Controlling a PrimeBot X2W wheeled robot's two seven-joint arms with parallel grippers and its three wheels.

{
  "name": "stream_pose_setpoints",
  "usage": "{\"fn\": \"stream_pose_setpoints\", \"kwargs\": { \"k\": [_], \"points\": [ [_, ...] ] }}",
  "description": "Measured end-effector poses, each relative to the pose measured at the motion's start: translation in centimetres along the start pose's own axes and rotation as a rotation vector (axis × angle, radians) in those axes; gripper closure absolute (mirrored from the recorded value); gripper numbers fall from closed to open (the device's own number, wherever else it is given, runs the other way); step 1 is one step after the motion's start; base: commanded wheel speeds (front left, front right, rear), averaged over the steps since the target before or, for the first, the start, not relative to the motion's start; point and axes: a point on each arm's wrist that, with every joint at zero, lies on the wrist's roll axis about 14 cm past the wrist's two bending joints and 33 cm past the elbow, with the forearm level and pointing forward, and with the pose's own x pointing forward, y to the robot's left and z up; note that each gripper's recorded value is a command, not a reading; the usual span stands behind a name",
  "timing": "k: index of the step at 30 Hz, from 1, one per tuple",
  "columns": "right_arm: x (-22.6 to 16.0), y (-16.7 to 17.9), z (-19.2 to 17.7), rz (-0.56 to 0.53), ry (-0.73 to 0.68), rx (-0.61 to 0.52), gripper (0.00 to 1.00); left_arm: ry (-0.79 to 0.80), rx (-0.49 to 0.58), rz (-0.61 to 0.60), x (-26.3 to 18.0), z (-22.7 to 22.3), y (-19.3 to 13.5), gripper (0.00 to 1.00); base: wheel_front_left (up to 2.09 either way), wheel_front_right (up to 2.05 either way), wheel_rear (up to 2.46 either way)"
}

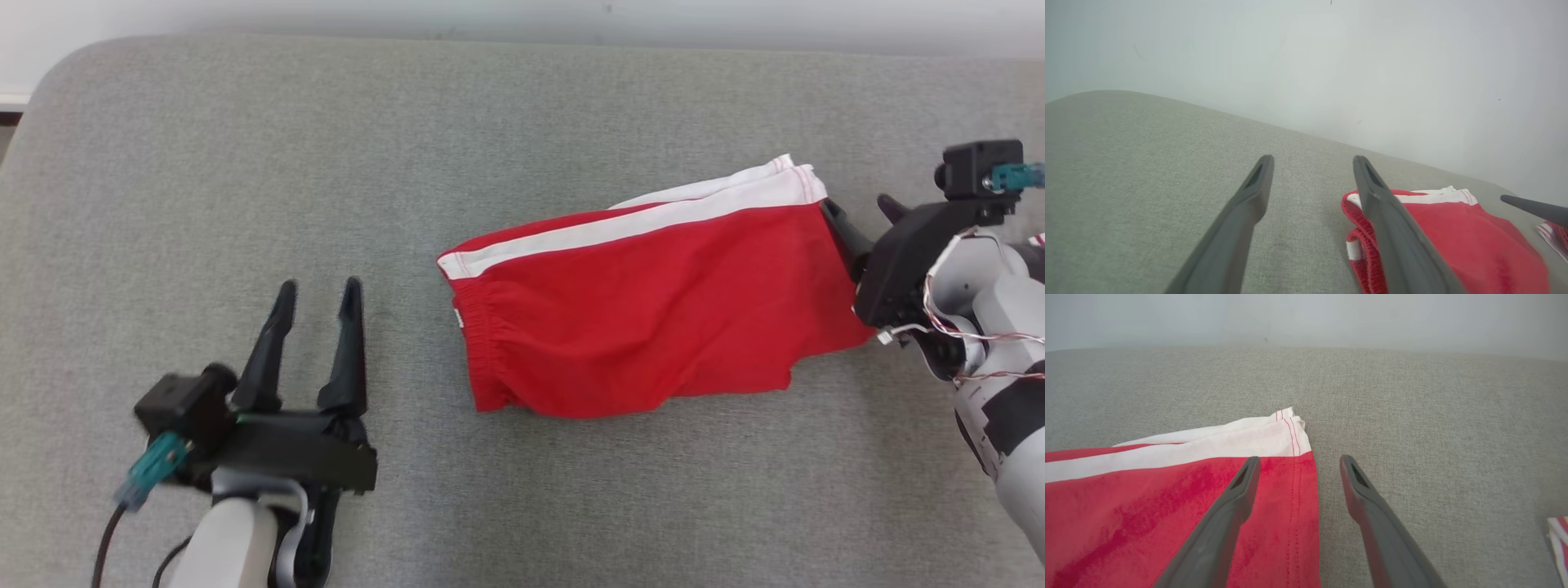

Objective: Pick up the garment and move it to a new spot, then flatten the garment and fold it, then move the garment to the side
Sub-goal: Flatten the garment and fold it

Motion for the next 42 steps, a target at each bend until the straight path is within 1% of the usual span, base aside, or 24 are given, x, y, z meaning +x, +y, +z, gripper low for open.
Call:
{"fn": "stream_pose_setpoints", "kwargs": {
  "k": [1,2,3,6,13,18,20,22,23,24,27,34,36,39,40,42],
  "points": [
    [0.1,-0.1,-0.3,-0.004,0.008,0.012,0.0,-0.004,0.035,0.002,-0.5,0.1,0.2,0.0,0.0,0.0,0.0],
    [0.2,-0.3,-0.7,-0.008,0.018,0.019,0.0,-0.013,0.031,0.024,-0.9,0.3,0.8,0.0,0.0,0.0,0.0],
    [0.5,-0.5,-1.4,-0.018,0.034,0.027,0.0,-0.029,0.062,0.053,-1.9,0.7,1.7,0.0,0.0,0.0,0.0],
    [1.0,-0.6,-2.5,-0.027,0.061,0.042,0.0,-0.019,0.1,0.095,-3.6,0.5,3.2,0.0,0.0,0.0,0.0],
    [2.2,0.0,-5.3,-0.031,0.147,0.063,0.0,0.054,0.145,0.197,-7.6,-1.0,6.7,0.0,0.0,0.0,0.0],
    [2.9,1.0,-6.4,-0.02,0.205,0.053,0.0,0.07,0.152,0.26,-9.6,-1.1,8.5,0.0,0.0,0.0,0.0],
    [3.1,1.5,-6.7,-0.013,0.229,0.044,0.0,0.071,0.149,0.271,-10.1,-1.0,8.6,0.0,0.0,0.0,0.0],
    [3.1,1.9,-6.9,-0.004,0.247,0.03,0.35,0.071,0.143,0.282,-10.6,-1.0,8.6,0.0,0.0,0.0,0.0],
    [3.1,2.2,-7.0,0.001,0.254,0.023,0.74,0.069,0.138,0.286,-10.8,-0.9,8.6,0.0,0.0,0.0,0.0],
    [3.1,2.5,-7.1,0.007,0.258,0.015,1.0,0.066,0.133,0.291,-10.9,-0.9,8.6,0.0,0.0,0.0,0.0],
    [2.9,3.2,-7.2,0.021,0.268,0.001,1.0,0.065,0.13,0.296,-11.3,-0.8,8.6,0.0,0.0,0.0,0.0],
    [2.1,2.1,-6.4,-0.005,0.199,-0.002,1.0,0.054,0.115,0.285,-11.3,-0.6,8.0,0.0,0.0,0.0,0.0],
    [1.6,1.3,-6.2,-0.022,0.174,0.003,1.0,0.053,0.108,0.279,-11.3,-0.7,7.8,0.0,0.0,0.0,0.0],
    [0.5,-0.8,-5.7,-0.069,0.143,0.0,1.0,0.049,0.102,0.269,-11.1,-0.6,7.4,0.0,0.0,0.0,0.0],
    [0.5,-0.8,-5.7,-0.069,0.143,0.0,1.0,0.049,0.102,0.269,-11.1,-0.6,7.4,0.0,0.0,0.0,0.0],
    [-0.4,-2.4,-5.2,-0.103,0.119,-0.013,1.0,0.045,0.097,0.258,-10.9,-0.6,7.1,0.0,0.0,0.0,0.0]
  ]
}}
